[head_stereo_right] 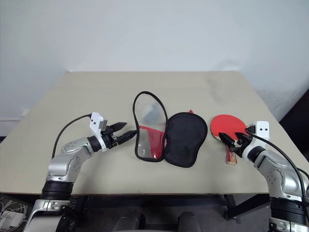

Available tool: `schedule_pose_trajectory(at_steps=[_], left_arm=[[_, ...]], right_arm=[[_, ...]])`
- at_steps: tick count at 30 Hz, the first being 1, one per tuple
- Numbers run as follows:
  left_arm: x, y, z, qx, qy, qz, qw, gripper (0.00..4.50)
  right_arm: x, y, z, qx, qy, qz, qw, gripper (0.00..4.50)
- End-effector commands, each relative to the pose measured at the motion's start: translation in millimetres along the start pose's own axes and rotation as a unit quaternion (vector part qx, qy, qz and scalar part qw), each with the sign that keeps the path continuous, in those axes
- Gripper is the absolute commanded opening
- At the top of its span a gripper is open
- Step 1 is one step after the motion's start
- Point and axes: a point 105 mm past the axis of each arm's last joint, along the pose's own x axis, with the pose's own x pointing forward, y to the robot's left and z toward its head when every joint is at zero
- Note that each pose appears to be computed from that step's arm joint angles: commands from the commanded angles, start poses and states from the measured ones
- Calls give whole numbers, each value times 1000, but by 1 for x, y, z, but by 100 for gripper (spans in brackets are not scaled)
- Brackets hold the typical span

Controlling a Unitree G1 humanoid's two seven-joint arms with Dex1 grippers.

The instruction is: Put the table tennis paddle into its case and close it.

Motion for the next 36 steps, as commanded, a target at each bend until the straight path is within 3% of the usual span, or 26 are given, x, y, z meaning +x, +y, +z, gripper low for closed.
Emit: schedule_pose_trajectory(at_steps=[1,7,13,29,32,36], left_arm=[[10,-6,14,17,-13,-26,999,407],[17,-10,17,6,-15,-60,998,407],[-1,-16,24,-42,-15,-123,991,407],[-14,-12,5,-56,20,-119,991,407],[-15,-12,5,-56,19,-113,992,407],[-14,-13,4,-55,19,-112,992,407]], right_arm=[[-10,0,5,12,-18,-21,1000,421],[-20,-7,-11,32,7,-47,998,421],[-27,-14,-15,34,14,-64,997,421],[1,-10,-31,24,66,-62,996,421],[3,-9,-30,22,73,-64,995,359],[3,-10,-31,25,81,-68,994,221]])
